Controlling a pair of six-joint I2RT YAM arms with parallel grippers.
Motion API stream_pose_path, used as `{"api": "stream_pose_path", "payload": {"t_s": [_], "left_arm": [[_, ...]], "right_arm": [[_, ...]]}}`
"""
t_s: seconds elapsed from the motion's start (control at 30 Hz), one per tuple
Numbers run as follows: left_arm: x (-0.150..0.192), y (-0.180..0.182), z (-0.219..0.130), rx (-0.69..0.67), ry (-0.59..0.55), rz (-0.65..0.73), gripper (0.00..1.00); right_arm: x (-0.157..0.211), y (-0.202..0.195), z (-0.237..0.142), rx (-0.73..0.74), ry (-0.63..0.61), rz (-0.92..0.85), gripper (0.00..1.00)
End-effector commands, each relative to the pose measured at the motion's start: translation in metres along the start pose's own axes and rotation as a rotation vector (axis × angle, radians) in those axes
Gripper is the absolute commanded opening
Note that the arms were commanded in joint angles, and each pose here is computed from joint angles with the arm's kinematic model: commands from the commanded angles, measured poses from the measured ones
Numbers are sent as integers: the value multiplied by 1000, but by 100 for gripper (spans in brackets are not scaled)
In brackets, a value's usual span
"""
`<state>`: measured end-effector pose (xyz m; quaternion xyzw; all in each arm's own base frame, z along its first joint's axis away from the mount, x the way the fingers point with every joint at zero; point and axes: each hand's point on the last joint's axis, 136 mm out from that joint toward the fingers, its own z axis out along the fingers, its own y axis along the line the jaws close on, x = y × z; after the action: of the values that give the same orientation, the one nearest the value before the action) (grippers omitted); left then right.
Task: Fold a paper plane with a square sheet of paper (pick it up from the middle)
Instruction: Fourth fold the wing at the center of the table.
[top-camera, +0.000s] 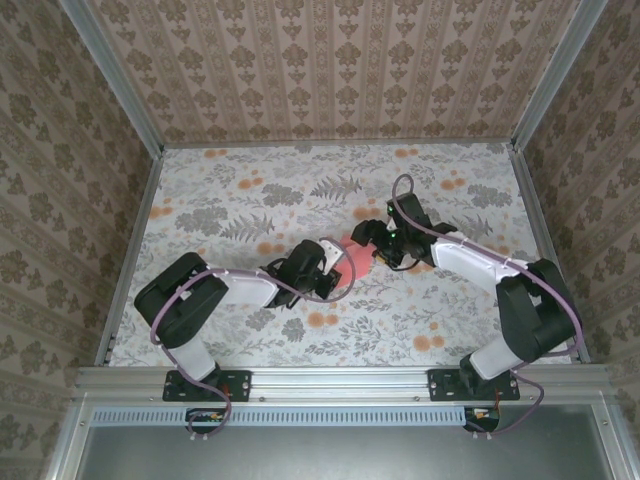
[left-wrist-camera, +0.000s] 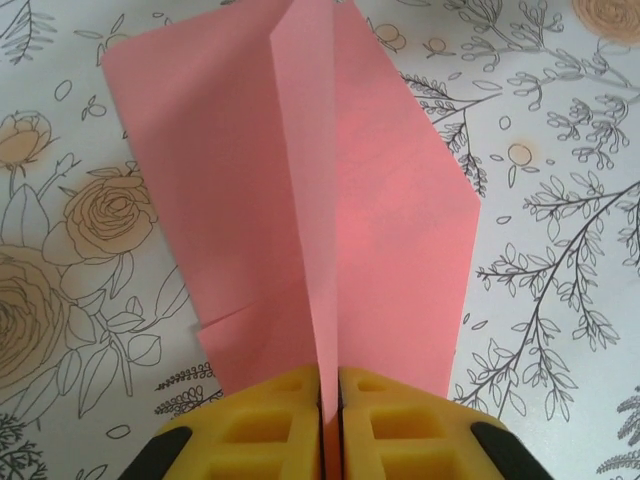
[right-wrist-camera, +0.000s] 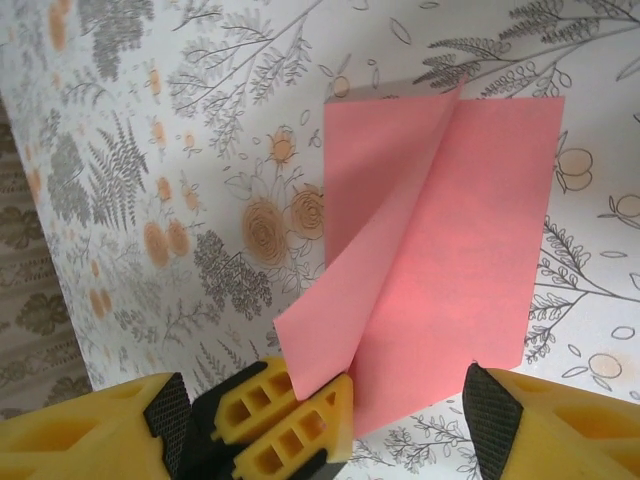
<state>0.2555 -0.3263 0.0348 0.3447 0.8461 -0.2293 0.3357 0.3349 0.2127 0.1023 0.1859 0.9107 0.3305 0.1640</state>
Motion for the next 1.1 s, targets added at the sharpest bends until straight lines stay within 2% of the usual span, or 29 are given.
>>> {"api": "stream_pose_path", "payload": {"t_s": [0.0,0.2,0.4,1.07], "left_arm": [[7,-7,0,57,20,-126,12],[8,-11,0,91,31,-216,12],[12,-11,1,103,46,-249,12],[15,-7,6,139,63,-355,9]], "right_arm": [[8,-3,1,-48,7,-127,73],[28,-6,16,-98,111,-151,67],[30,-5,34,-103,163,-153,61],[31,-16,62,-62,220,-170,53]]}}
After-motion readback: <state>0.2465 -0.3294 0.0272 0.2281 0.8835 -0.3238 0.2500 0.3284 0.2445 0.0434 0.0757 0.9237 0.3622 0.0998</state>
